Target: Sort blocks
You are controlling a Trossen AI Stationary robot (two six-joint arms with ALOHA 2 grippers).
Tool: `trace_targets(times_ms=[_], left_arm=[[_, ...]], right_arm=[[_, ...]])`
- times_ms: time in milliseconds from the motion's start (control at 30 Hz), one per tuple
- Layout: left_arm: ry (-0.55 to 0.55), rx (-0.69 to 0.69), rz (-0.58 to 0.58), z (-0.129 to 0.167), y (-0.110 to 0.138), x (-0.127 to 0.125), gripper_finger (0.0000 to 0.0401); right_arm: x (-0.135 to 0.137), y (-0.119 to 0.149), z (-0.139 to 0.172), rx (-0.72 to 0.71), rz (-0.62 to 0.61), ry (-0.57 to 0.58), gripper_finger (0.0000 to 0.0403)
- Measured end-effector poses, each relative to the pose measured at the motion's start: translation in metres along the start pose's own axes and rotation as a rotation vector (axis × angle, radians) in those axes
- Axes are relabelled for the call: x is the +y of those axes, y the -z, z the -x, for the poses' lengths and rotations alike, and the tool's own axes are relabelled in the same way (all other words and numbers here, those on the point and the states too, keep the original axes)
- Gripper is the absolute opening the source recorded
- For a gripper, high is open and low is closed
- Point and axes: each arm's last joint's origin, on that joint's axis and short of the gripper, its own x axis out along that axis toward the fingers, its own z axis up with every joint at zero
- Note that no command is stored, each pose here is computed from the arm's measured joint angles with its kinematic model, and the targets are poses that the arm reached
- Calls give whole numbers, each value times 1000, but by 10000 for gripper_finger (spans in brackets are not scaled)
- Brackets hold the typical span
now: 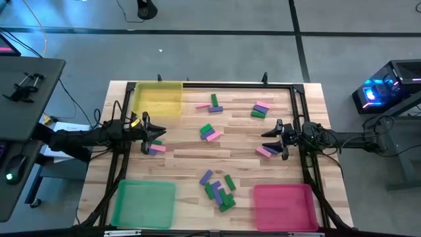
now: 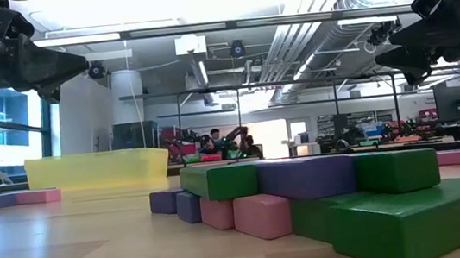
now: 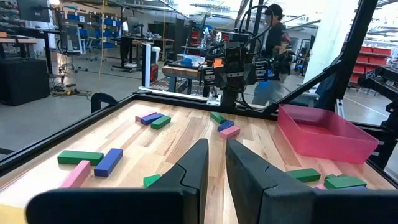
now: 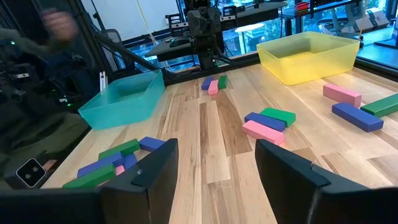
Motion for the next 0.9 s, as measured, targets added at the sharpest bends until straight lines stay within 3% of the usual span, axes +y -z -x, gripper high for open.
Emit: trace_targets(times_ms=[733, 800, 900], left_arm=[[0, -5, 1, 0, 0, 0, 44], [5, -28, 31, 0, -3, 0, 44], [15, -52, 171, 0, -5, -1, 44]], right_arm=[[0, 0, 0, 0, 0, 0, 199], [0, 0, 0, 0, 0, 0, 199], [0, 0, 0, 0, 0, 0, 199]])
